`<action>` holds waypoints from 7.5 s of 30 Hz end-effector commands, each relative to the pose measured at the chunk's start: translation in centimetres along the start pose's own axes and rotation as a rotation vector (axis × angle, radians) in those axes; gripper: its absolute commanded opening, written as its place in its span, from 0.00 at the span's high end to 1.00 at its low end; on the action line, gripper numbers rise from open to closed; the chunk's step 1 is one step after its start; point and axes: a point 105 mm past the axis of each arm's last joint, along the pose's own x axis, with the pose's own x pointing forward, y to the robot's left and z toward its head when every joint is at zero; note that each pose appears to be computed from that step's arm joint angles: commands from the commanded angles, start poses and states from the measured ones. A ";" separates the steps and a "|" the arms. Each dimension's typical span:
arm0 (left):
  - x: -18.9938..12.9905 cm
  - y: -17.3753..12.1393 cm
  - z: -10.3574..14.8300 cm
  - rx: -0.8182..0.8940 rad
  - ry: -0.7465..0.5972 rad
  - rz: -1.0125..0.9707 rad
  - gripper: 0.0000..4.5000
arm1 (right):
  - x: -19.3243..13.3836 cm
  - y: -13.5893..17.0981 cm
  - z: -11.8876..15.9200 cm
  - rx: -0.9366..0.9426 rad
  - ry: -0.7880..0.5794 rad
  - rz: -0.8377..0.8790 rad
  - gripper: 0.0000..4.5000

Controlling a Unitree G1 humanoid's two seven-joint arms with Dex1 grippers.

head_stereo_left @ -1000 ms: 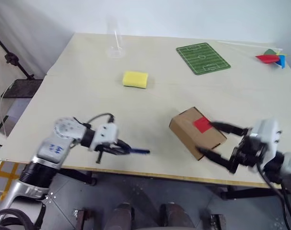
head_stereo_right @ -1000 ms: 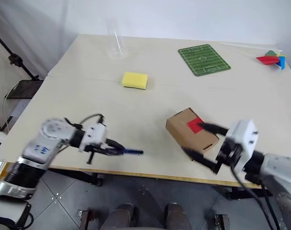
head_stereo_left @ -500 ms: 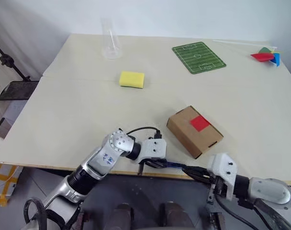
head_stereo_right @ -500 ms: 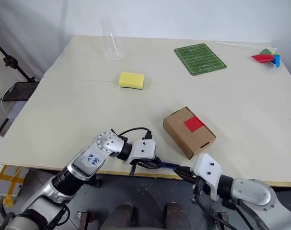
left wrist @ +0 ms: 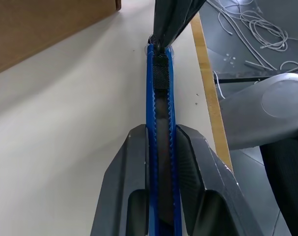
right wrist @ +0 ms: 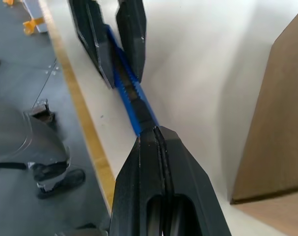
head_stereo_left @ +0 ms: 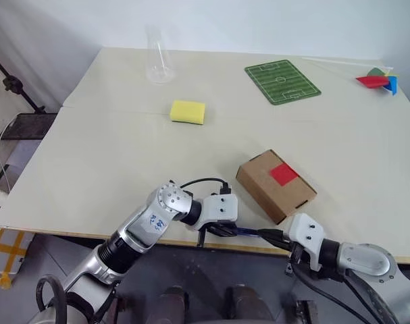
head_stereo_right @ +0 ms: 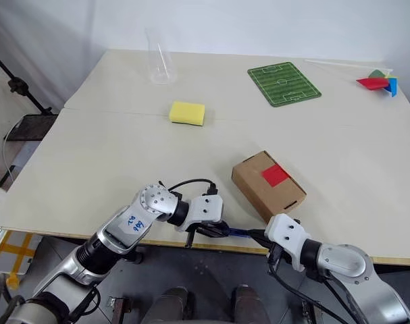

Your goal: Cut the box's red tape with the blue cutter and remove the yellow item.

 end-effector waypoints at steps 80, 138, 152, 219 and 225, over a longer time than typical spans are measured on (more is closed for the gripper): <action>-7.9 1.2 5.5 0.626 -0.508 0.331 0.90 | -0.1 -0.7 11.4 0.902 -0.244 0.136 0.96; -5.0 8.9 7.6 0.023 -0.509 0.098 1.00 | -11.3 -10.3 10.6 0.512 -0.421 -0.611 0.96; -2.8 11.1 5.7 -0.167 -0.380 0.306 1.00 | -9.4 -9.9 13.3 0.130 -0.089 -0.552 0.96; 1.5 10.5 5.6 -0.274 -0.259 0.248 1.00 | -6.2 -11.0 8.8 0.178 -0.038 -0.574 0.96; 1.6 10.5 5.6 -0.275 -0.257 0.242 1.00 | -6.2 -11.3 8.8 0.175 -0.046 -0.575 0.96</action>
